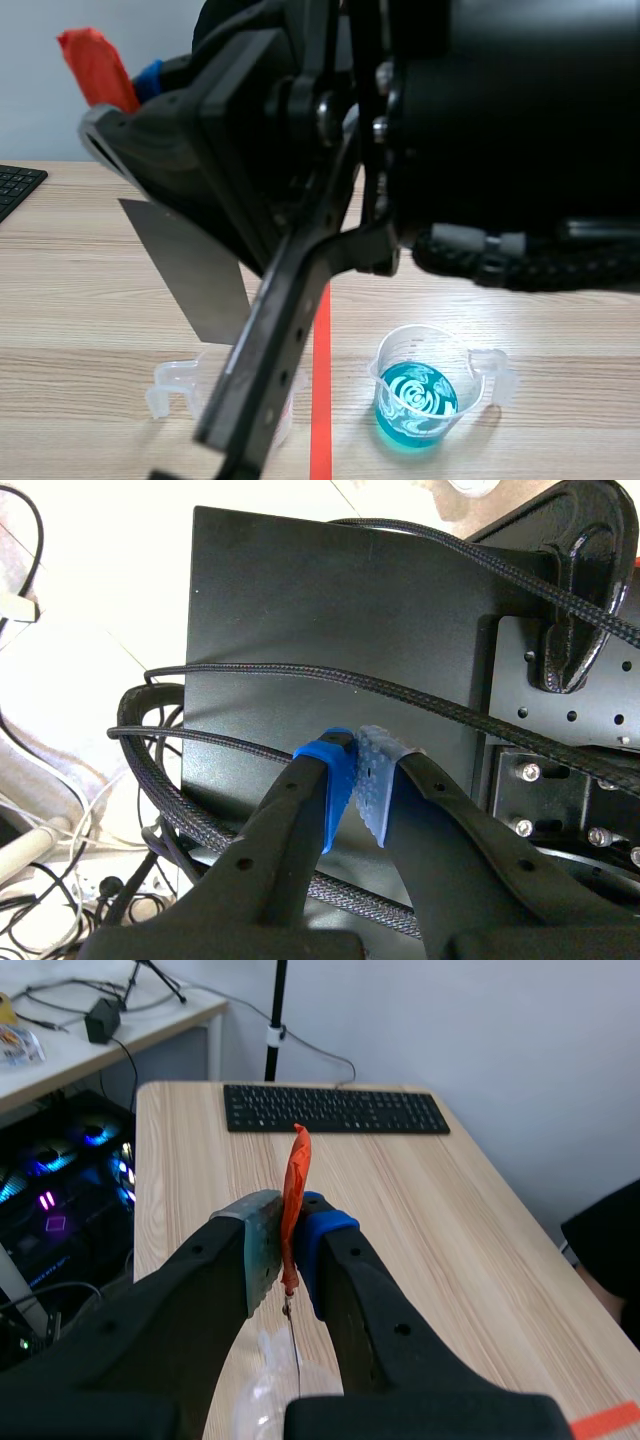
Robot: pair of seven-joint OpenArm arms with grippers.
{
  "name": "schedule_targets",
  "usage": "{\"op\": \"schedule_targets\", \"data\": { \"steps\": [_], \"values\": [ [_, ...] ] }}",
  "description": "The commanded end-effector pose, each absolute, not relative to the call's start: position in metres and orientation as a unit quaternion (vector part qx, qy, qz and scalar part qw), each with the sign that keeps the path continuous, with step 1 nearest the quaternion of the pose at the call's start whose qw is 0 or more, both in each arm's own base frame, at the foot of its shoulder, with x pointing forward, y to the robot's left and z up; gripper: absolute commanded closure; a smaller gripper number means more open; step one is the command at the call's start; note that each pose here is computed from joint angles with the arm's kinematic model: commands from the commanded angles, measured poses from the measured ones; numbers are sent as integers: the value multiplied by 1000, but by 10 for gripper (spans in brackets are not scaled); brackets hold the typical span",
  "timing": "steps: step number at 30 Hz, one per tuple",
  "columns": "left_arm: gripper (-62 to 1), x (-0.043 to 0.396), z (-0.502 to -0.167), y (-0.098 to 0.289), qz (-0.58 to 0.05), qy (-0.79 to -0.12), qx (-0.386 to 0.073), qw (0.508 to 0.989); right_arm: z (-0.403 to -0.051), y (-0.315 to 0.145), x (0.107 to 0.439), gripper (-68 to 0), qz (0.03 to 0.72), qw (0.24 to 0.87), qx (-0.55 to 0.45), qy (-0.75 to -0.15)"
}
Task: Do the redox reaction experiment.
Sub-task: 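Move the plate over the blue solution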
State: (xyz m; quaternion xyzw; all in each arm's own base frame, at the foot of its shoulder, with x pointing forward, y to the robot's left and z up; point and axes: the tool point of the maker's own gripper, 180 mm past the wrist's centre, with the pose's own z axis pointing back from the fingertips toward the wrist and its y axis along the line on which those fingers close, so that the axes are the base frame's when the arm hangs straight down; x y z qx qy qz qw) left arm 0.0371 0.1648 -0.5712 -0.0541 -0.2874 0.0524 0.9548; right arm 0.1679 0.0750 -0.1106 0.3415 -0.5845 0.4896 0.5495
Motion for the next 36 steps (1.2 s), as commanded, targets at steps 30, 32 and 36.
{"op": "schedule_targets", "data": {
  "steps": [30,32,36],
  "values": [
    [-27,36,-569,167,53,-292,-52,953,-117,-21,211,-6,451,635,245,-577],
    [-27,36,-569,167,53,-292,-52,953,-119,-26,211,-6,451,639,239,-575],
    [-27,36,-569,167,53,-292,-52,953,-121,-35,209,-6,453,643,231,-573]
  ]
}}
